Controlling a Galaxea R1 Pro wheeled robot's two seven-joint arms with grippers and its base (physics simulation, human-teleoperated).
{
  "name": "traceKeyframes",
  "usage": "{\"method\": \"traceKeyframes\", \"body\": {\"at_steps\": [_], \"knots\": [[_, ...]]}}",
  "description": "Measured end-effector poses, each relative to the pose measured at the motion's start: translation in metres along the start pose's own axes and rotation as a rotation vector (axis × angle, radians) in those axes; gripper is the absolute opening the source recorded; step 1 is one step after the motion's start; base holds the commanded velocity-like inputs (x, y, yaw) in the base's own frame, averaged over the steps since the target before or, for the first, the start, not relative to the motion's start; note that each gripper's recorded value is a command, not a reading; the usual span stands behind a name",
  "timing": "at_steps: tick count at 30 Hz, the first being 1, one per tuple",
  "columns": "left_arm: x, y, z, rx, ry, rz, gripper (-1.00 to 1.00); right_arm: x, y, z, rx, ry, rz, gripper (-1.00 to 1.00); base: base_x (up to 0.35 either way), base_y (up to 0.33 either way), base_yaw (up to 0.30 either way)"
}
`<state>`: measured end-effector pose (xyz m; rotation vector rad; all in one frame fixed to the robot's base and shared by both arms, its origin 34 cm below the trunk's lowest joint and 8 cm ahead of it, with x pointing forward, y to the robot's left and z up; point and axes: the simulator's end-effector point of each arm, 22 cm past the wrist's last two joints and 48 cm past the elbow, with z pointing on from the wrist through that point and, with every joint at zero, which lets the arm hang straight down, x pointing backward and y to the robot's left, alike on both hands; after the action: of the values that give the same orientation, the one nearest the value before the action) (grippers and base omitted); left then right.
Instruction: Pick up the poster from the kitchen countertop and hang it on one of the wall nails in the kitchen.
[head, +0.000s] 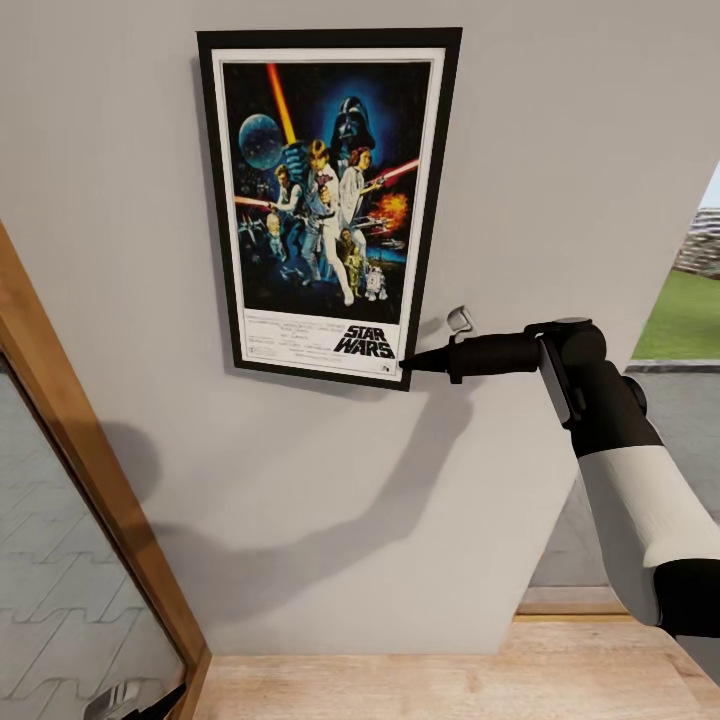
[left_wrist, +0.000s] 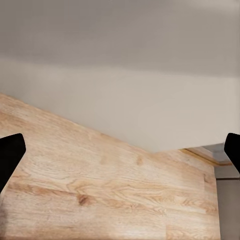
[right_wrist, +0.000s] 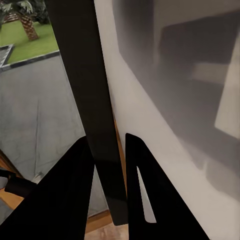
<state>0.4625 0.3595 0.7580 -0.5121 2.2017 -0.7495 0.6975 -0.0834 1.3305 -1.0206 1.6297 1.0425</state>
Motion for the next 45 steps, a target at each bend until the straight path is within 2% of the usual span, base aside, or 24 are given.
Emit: {"method": "traceKeyframes", "body": {"at_steps": [39, 45], "knots": [[-0.0022, 0.0023, -0.0018, -0.003, -0.002, 0.002, 1.00, -0.0020, 0.0016, -0.0004, -0.006, -0.008, -0.002, -1.00, 0.000, 0.000, 0.000], [-0.0030, 0.0032, -0.0027, -0.005, -0.002, 0.004, 1.00, -0.0021, 0.0018, -0.0005, -0.006, -0.008, -0.002, -1.00, 0.143, 0.000, 0.000]]}}
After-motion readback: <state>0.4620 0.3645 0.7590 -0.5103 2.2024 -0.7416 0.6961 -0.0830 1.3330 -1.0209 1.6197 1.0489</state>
